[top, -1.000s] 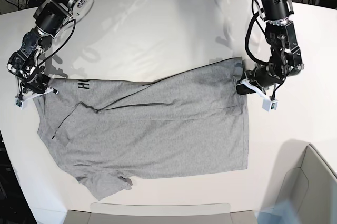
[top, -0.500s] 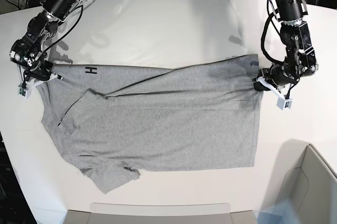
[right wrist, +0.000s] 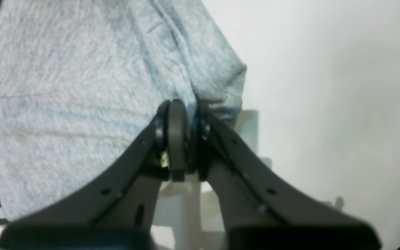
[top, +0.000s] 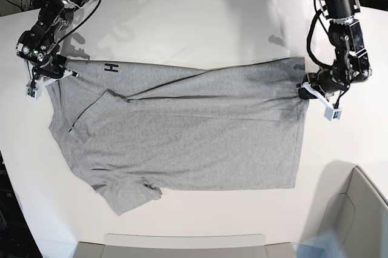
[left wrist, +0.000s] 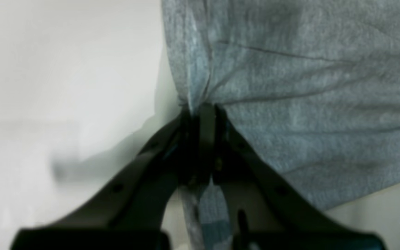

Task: Fold the T-shirt properly
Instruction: 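Pull the shirt corners apart with both grippers to flatten it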

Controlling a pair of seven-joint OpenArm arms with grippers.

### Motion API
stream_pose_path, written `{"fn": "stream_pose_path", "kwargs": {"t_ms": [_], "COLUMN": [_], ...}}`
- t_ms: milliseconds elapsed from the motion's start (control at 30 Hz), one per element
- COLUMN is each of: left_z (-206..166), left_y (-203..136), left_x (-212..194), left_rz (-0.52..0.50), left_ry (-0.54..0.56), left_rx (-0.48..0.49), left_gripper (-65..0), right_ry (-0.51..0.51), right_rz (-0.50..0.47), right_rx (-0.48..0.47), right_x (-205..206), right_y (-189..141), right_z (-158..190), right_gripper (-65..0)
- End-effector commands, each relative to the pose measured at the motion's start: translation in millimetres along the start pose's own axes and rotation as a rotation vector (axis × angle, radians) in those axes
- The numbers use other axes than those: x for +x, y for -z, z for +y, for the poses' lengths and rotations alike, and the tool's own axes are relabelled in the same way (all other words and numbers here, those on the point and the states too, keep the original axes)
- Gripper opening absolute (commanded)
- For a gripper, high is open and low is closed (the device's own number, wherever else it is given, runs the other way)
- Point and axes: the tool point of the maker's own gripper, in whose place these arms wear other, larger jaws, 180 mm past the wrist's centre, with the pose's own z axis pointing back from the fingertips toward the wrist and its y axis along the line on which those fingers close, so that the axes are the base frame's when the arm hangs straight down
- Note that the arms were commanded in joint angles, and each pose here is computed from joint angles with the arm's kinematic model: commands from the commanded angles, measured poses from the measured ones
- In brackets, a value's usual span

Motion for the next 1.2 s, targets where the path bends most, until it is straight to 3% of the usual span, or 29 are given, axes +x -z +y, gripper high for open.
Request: {"fn": "stream_pose_path", "kwargs": {"t_ms": [0, 1167], "left_z": [17.4, 26.2], "left_y": [-8.2, -9.9], "left_x": [-2.9, -26.9], "left_rz": [0.049, 0.092], "left_ry": [0.03, 0.017], "left_rx": [0.061, 0.077], "left_gripper": [-65.0, -65.0], "right_ry": [-0.004, -0.025], "right_rz": [0.018, 0.025], "right_rx": [-0.019, -0.035], "right_x": [-2.9, 5.5], "right_y": [-2.1, 2.2], "right_z": [-4.8, -17.6], "right_gripper": [-65.0, -65.0]}}
